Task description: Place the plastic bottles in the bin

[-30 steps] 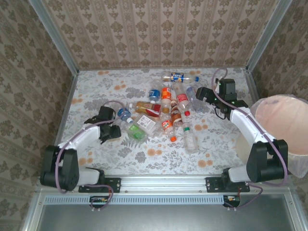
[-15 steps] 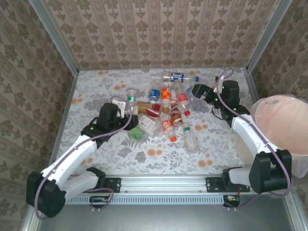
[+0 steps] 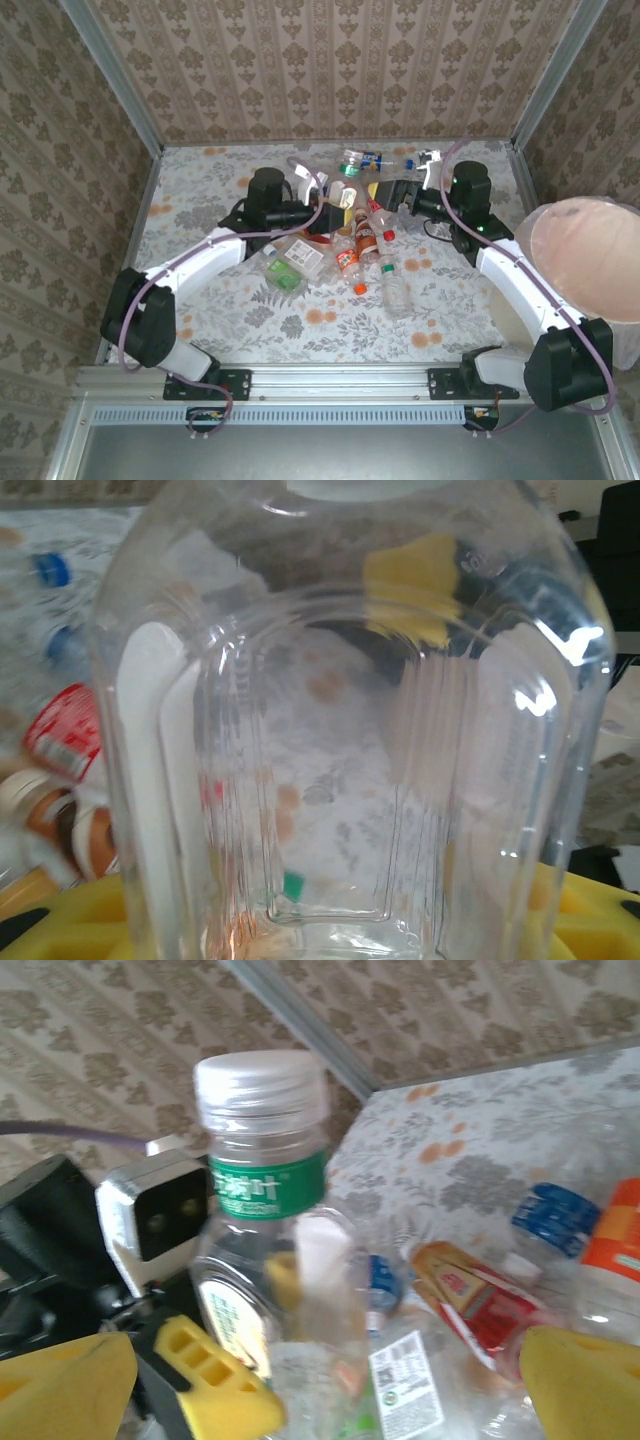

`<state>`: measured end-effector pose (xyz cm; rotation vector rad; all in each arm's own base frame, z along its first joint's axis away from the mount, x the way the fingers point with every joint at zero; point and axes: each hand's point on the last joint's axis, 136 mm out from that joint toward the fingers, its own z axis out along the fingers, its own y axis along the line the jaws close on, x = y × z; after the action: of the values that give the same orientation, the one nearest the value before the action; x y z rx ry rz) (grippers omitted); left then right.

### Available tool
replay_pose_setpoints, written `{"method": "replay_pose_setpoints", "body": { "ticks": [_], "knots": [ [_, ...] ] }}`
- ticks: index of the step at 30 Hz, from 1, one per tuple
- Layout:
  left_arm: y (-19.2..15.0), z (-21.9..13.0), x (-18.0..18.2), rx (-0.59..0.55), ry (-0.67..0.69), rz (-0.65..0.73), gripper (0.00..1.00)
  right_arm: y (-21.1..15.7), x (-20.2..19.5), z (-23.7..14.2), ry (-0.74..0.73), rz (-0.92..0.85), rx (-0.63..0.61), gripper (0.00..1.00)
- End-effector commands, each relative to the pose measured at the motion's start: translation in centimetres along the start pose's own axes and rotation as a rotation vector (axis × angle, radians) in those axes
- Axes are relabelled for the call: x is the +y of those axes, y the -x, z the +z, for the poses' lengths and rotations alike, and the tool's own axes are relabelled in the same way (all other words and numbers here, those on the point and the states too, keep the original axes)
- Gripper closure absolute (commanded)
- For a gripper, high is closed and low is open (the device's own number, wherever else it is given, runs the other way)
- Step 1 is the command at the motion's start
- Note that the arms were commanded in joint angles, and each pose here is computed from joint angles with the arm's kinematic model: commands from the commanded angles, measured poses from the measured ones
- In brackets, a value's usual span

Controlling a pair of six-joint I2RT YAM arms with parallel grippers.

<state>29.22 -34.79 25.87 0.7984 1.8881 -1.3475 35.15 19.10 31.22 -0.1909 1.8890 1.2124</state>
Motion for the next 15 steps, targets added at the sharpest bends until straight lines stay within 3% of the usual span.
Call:
{"method": "replay_pose_setpoints", "body": {
  "ticks": [1, 5, 15],
  "knots": [
    [1.6, 0.6, -2.9, -0.01, -0.144, 0.056, 0.56, 1.8, 3.1, 0.3, 0.084, 0.008, -0.005, 0.0],
    [1.7, 1.2, -3.6, 0.001, -0.178, 0.065, 0.56, 2.7, 3.1, 1.5, 0.049, 0.038, 0.011, 0.01],
    [1.6, 1.5, -3.7, 0.003, -0.184, 0.073, 0.56, 3.6, 1.1, 3.3, -0.064, 0.085, 0.045, 0.32]
  ]
}}
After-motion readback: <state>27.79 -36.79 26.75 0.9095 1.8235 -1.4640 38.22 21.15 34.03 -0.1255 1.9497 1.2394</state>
